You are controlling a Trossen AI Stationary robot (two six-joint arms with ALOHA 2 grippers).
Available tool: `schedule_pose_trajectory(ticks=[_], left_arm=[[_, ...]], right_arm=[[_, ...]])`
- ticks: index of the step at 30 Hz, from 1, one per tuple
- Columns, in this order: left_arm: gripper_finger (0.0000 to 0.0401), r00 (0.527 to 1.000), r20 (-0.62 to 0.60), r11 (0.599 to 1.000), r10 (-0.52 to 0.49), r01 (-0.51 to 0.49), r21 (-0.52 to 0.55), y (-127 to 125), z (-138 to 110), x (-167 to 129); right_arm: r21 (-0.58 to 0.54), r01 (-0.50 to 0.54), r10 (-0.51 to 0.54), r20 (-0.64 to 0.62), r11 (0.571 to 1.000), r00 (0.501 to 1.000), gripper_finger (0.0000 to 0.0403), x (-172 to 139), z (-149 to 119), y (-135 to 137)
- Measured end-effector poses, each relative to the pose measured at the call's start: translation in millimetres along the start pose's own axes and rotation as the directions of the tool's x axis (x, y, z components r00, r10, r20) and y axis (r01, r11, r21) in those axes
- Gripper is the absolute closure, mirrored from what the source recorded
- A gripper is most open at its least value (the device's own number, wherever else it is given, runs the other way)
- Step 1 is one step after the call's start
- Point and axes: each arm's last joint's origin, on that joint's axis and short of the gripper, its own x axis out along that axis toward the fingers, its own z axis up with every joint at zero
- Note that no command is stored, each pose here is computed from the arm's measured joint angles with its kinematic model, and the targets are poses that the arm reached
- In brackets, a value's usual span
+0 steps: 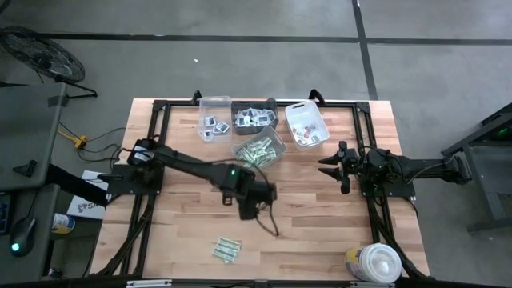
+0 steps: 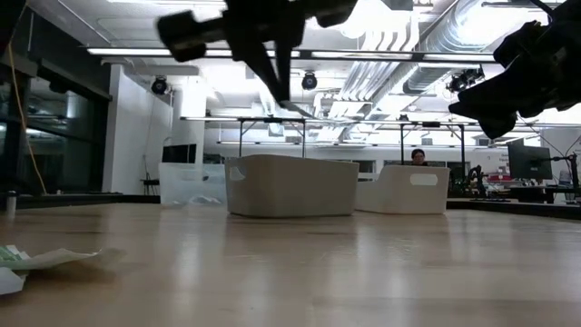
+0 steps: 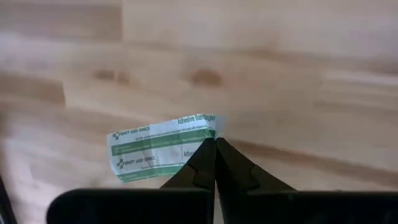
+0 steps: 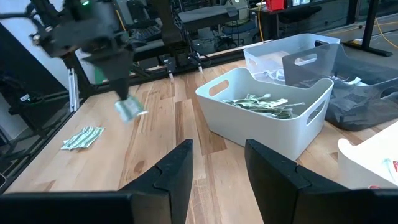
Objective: Pick & Place First Aid Supplies
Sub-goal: Put the bandage pack into the gray bin
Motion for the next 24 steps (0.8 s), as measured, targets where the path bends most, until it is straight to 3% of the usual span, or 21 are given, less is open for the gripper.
schedule_pose_trajectory(ticks=[9, 15, 24], left_arm=[[0.0401, 0.994, -0.106, 0.988, 0.017, -0.033, -0.151, 20, -65, -8], [0.0401, 0.977, -0.209, 0.96, -0.032, -0.028, -0.279, 20, -117, -9], [0.0401, 0.974, -0.216, 0.915, -0.062, -0.031, -0.403, 17, -173, -10]], right_arm=[[0.0, 0.0, 0.0, 0.0, 1.0, 1.0, 0.0263, 0, 0, 0], [0.0, 0.0, 0.0, 0.0, 1.0, 1.0, 0.0263, 0, 0, 0], [0.0, 0.0, 0.0, 0.0, 1.0, 1.0, 0.0263, 0, 0, 0]])
